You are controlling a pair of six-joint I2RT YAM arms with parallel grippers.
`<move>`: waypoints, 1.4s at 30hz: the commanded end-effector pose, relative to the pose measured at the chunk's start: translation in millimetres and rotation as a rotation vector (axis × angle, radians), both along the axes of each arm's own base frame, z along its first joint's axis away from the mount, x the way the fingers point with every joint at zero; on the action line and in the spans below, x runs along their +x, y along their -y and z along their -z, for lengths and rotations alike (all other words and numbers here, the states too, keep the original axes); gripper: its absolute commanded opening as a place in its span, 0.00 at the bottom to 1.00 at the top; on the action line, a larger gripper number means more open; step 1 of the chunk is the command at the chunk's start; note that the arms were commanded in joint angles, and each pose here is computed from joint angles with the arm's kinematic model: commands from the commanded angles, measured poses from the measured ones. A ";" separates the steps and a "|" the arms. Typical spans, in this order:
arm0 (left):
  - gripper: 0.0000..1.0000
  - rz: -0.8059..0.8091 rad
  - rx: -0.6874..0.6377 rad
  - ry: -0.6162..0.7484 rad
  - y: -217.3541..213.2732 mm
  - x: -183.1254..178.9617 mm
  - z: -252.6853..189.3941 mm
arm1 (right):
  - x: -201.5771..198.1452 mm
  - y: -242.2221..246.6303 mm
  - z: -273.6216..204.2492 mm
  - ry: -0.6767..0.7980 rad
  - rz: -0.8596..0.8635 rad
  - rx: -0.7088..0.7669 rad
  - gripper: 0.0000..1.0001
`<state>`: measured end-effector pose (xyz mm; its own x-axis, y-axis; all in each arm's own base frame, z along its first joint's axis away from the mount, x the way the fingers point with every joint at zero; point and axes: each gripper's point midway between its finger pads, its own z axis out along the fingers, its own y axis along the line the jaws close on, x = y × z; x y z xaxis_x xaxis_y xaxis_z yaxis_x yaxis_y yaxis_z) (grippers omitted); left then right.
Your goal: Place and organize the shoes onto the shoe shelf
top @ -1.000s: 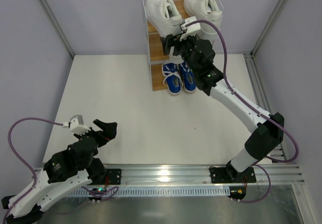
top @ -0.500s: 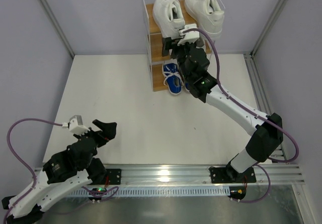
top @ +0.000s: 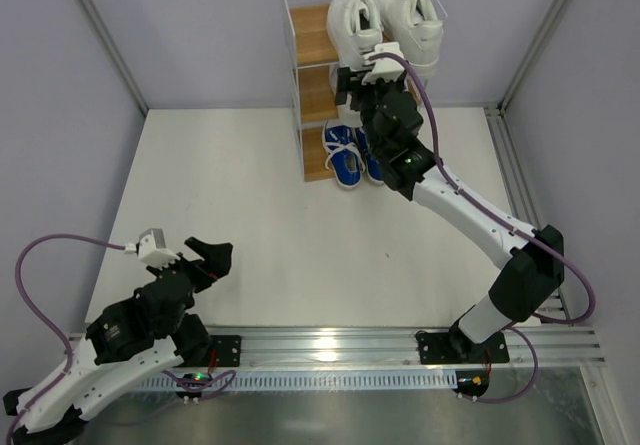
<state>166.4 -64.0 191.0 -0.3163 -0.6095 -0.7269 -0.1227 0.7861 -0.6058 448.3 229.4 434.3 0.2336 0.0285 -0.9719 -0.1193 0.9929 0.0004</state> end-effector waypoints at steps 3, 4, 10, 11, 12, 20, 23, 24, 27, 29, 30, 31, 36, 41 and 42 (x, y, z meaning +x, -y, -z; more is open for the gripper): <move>1.00 -0.026 -0.039 0.028 -5.0 0.5 -14.2 | 7.4 52.1 -29.0 0.044 0.150 0.041 0.04; 1.00 -0.026 -0.039 0.028 -5.0 0.5 -14.2 | 8.6 52.1 -28.1 0.037 0.144 0.045 0.04; 1.00 -0.029 -0.048 0.032 -6.3 -0.2 -14.9 | 14.9 41.7 -19.2 0.014 0.063 0.024 0.14; 1.00 -0.029 -0.047 0.031 -6.2 -0.1 -14.7 | 14.9 39.9 -18.8 0.012 0.053 0.024 0.23; 1.00 -0.027 -0.044 0.029 -6.0 -0.3 -14.1 | 14.5 36.1 -19.6 0.015 0.032 0.021 0.32; 1.00 -0.028 -0.045 0.029 -6.1 -0.4 -14.5 | 3.6 26.9 -22.7 0.006 -0.048 -0.005 0.90; 1.00 -0.031 -0.046 0.031 -7.3 -0.6 -14.6 | -6.2 35.2 -22.8 0.005 -0.037 -0.004 1.00; 1.00 -0.031 -0.044 0.029 -7.1 -0.5 -13.8 | -9.4 38.4 -24.2 0.007 -0.031 -0.003 1.00; 1.00 -0.029 -0.044 0.028 -6.4 -0.3 -13.6 | -19.1 50.8 -16.5 -0.012 -0.001 -0.006 1.00; 1.00 -0.030 -0.046 0.028 -5.6 0.2 -13.5 | -25.9 55.2 -16.8 -0.009 0.002 -0.002 1.00; 1.00 -0.028 -0.045 0.028 -4.9 0.5 -13.6 | -32.6 57.8 -19.7 -0.007 -0.006 0.000 1.00; 1.00 -0.026 -0.047 0.029 -4.5 0.5 -14.8 | -36.4 57.5 -16.1 -0.016 -0.021 0.002 1.00; 1.00 -0.025 -0.042 0.028 -3.6 1.1 -16.2 | -67.6 45.1 1.2 -0.070 -0.179 0.011 1.00; 1.00 -0.020 -0.036 0.037 -2.9 2.0 -18.7 | -115.3 38.6 44.6 -0.107 -0.351 0.033 1.00; 1.00 -0.018 -0.035 0.037 -2.7 1.9 -19.0 | -122.0 35.5 58.8 -0.145 -0.384 0.018 1.00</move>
